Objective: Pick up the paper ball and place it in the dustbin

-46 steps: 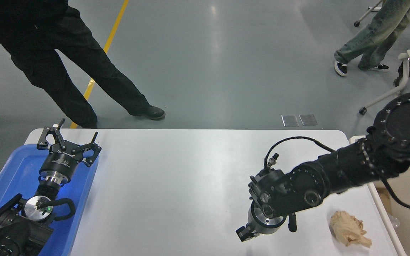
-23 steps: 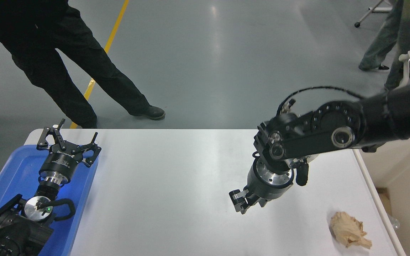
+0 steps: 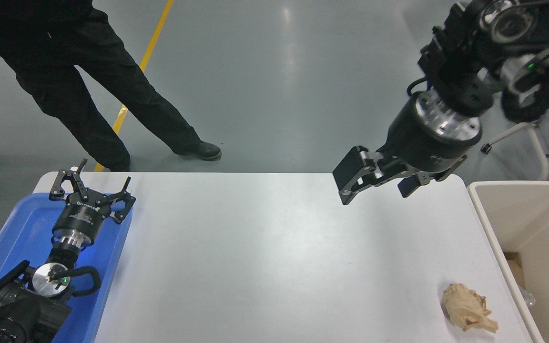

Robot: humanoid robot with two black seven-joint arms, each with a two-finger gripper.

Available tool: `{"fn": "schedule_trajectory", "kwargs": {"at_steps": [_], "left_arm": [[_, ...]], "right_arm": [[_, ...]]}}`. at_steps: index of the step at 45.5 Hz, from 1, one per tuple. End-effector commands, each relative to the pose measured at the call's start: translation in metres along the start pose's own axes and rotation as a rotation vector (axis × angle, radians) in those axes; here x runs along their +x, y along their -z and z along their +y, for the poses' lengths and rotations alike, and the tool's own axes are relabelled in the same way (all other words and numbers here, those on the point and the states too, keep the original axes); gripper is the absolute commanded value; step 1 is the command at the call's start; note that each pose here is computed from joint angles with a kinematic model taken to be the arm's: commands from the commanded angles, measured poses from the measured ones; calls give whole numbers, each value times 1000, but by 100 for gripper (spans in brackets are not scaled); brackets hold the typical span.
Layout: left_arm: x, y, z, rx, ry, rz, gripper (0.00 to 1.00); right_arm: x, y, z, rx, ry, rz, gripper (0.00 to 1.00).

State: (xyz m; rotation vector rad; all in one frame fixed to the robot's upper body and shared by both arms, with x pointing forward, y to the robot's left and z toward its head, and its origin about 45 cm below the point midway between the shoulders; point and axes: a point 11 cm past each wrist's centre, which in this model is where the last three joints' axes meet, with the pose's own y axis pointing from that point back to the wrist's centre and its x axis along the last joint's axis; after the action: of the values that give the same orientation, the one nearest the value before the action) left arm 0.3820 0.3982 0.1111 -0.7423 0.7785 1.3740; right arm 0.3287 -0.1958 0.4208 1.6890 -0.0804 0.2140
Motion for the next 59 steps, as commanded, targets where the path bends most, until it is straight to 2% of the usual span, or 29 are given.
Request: {"fn": "schedule_trajectory", "kwargs": {"at_steps": [1,11,33,41,52,59], "left_arm": [[0,0,0,1,0,0,99],[0,0,0,-1,2,1,99],[-1,-1,-1,-2,3,0,99],[0,-1,0,-1,1,0,99],[-1,0,-1,-1,3,1,99],[-1,0,-1,-1,3,1,99]], "right_arm": [[5,-81,8,-73,-34,-217,100],[-8,-134,-7,-165,12,-339,100],[-23,-164,-35,-270,91,-326,100],[-47,-194,-92,-317,177,-397,100],[-78,-209,-159,-369,159,-418,100],[-103,-201,-208,-337,164,-396,100]]}}
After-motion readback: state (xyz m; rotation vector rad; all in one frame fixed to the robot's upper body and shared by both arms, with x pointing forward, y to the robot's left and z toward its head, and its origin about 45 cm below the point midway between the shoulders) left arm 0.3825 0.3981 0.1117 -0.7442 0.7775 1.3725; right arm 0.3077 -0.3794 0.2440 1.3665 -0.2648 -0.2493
